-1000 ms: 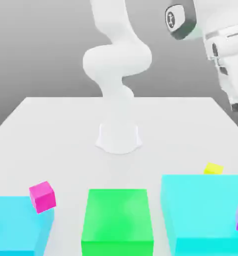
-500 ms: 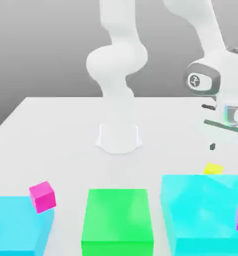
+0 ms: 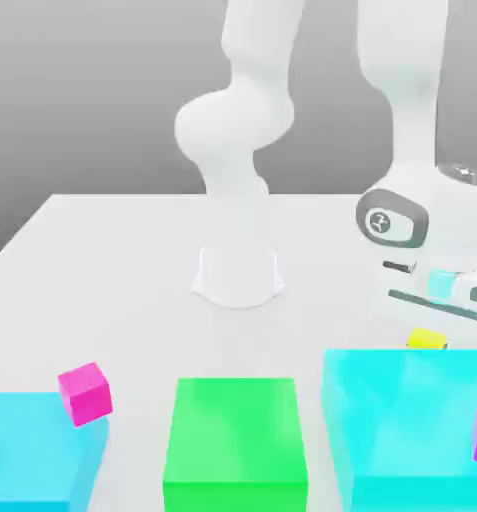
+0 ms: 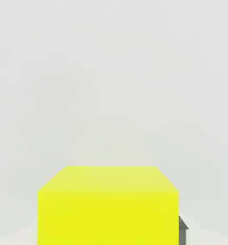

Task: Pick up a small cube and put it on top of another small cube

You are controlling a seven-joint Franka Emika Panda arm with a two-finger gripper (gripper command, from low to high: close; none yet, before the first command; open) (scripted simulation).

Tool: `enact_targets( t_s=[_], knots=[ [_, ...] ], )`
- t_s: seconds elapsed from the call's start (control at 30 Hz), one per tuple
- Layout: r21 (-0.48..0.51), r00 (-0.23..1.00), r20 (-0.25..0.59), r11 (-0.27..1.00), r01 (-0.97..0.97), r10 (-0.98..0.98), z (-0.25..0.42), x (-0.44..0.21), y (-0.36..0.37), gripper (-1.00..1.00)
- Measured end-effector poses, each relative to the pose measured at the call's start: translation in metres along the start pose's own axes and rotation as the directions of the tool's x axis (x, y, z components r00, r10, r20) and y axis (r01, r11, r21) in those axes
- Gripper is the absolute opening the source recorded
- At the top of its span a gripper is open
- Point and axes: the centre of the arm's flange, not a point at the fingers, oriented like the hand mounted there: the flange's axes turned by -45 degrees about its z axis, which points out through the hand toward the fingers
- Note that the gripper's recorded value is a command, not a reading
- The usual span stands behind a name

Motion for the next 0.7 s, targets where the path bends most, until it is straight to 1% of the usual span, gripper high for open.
enact_targets(
  t_s=[0.3,0.37,0.43,0.5,0.6,0.63,0.7],
  knots=[
    [-0.001,1.000,0.001,1.000,0.001,-0.001,-0.060,0.000,0.001,-1.00],
    [-0.008,0.999,0.006,0.999,0.042,-0.042,-0.069,-0.001,0.009,-1.00],
    [-0.019,0.998,0.017,0.998,0.067,-0.067,-0.079,-0.020,0.022,-1.00],
    [-0.027,0.998,0.027,0.998,0.058,-0.058,-0.093,-0.053,0.028,-1.00],
    [-0.032,0.996,0.038,0.996,0.085,-0.084,-0.113,-0.078,0.031,-1.00],
    [-0.032,0.998,0.040,0.998,0.052,-0.051,-0.118,-0.100,0.025,-1.00],
    [-0.032,0.992,0.044,0.993,-0.114,0.115,-0.129,-0.183,-0.009,-1.00]
  ],
)
